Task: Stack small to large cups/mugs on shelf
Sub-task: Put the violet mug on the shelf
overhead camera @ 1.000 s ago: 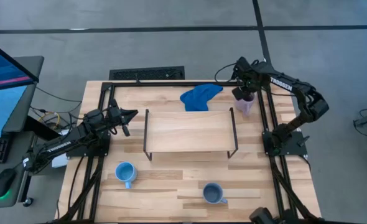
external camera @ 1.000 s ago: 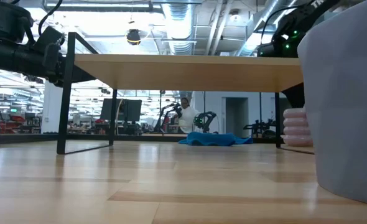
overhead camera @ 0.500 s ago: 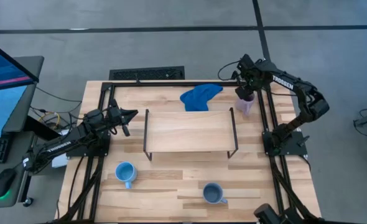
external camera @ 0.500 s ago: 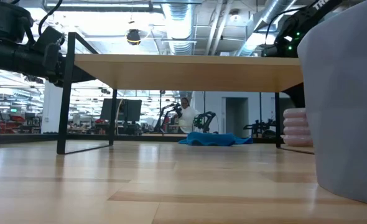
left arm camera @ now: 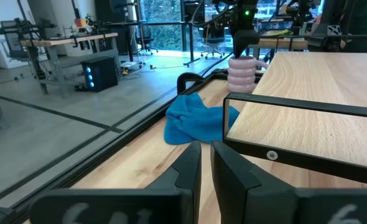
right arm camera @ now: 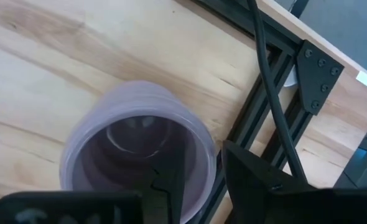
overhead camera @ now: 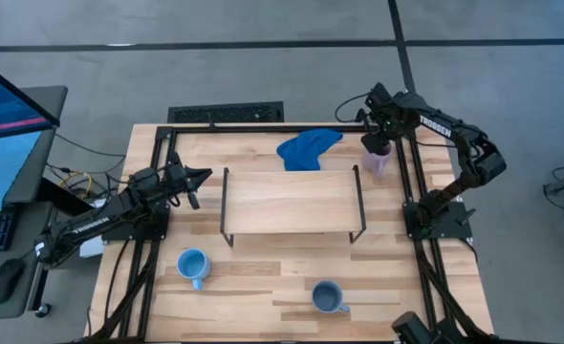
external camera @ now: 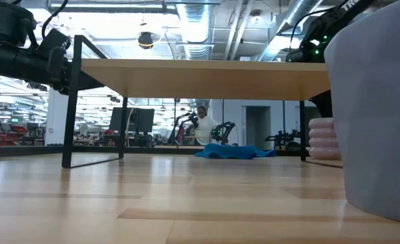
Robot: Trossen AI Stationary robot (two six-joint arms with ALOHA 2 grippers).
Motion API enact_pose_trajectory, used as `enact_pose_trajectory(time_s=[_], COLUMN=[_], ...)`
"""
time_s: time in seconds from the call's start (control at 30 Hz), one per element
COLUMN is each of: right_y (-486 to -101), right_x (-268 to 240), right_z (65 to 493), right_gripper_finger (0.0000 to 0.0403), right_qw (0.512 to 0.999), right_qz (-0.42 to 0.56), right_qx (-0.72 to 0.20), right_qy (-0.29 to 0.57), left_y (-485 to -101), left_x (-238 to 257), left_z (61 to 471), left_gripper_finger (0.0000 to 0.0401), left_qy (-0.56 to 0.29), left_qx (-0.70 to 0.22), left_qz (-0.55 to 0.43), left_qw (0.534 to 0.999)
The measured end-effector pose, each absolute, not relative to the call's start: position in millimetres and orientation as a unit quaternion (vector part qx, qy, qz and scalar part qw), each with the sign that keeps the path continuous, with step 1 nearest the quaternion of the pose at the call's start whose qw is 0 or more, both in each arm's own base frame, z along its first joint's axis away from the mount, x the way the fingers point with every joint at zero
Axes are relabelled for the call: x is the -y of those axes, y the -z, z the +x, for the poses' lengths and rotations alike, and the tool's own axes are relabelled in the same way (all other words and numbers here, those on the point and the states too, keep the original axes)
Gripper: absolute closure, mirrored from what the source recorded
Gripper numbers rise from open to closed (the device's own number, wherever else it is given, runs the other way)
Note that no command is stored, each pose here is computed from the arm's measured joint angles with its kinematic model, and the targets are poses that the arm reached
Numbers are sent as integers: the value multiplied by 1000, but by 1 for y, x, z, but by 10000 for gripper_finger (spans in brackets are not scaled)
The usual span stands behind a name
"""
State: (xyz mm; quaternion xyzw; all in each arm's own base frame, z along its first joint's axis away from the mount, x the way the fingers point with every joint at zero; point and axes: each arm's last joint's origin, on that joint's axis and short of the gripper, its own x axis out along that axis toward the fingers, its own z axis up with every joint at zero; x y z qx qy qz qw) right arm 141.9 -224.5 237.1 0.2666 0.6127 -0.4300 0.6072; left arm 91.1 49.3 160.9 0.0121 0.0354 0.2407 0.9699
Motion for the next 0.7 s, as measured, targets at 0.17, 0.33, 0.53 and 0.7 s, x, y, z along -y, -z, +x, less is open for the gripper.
enact_pose_trajectory(time_s=[0.17,0.33,0.53,0.7], right_y=[-237,-230,-211,-196], right_x=[224,226,234,239], right_z=[142,143,147,150], right_gripper_finger=[275,275,275,279], right_qw=[607,592,566,549], right_qz=[267,272,274,279], right_qx=[-613,-626,-655,-676], right_qy=[430,428,419,405], left_y=[-161,-161,-161,-161], left_x=[-49,-49,-49,-49], left_z=[91,91,91,91], left_gripper_finger=[374,374,374,374], left_qy=[-241,-241,-241,-241], left_qx=[-36,-35,-35,-35], left_qz=[12,12,12,12], left_qw=[970,970,970,970])
